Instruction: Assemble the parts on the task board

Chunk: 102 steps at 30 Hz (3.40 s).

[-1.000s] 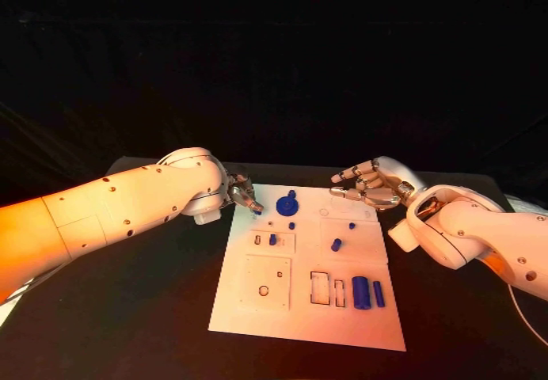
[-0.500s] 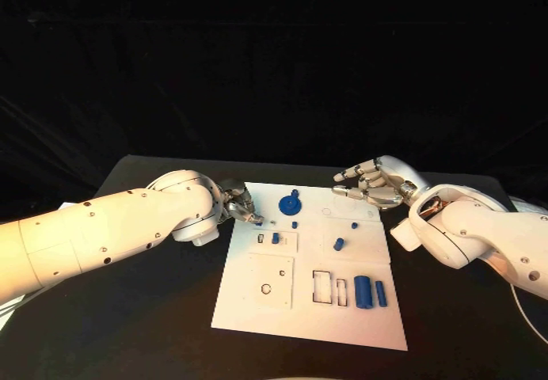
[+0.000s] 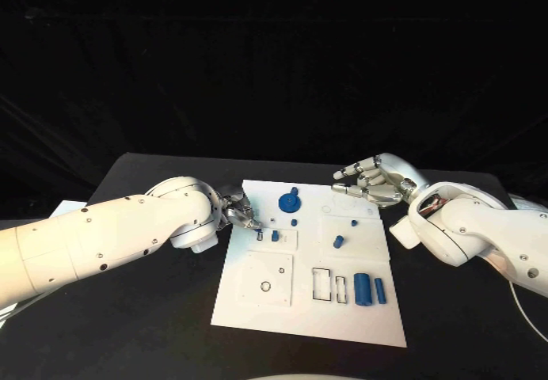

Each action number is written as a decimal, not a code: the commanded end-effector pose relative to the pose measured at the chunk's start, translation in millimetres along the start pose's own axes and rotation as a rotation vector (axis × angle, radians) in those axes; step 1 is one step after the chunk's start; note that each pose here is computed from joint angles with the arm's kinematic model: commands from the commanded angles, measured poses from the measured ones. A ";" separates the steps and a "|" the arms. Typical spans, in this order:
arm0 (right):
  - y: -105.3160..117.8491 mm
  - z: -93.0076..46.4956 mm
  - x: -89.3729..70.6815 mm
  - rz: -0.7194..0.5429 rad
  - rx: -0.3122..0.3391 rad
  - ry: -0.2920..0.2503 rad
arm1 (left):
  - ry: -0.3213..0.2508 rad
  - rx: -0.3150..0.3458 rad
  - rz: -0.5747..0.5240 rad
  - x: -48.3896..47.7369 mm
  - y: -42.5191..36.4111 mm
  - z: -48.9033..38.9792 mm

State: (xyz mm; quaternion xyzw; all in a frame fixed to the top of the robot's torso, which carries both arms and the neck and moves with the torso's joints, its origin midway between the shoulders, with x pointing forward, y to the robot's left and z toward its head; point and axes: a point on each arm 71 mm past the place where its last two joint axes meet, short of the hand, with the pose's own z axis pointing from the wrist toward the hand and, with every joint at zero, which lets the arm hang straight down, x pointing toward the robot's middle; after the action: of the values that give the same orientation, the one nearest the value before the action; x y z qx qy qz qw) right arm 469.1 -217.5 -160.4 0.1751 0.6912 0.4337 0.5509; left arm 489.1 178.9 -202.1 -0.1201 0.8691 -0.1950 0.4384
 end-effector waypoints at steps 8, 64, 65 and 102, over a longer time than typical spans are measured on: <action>1.5 -0.2 1.3 -0.006 -0.015 0.005 | 0.077 -0.046 0.027 7.8 3.9 7.3; 1.3 -0.7 1.6 -0.005 -0.012 0.011 | 0.047 -0.063 0.055 11.6 -3.6 7.3; 1.3 -0.7 1.6 -0.005 -0.011 0.011 | 0.051 -0.065 0.059 11.9 -3.6 7.2; 2.0 -1.0 3.0 -0.004 -0.012 0.022 | 0.117 -0.095 0.105 21.7 -4.7 12.1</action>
State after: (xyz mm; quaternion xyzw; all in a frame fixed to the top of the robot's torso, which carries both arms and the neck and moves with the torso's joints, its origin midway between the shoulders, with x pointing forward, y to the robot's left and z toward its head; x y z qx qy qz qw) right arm 467.7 -216.6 -160.4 0.1731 0.6924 0.4357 0.5485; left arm 491.0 166.0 -214.1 -0.0943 0.8943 -0.1448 0.4129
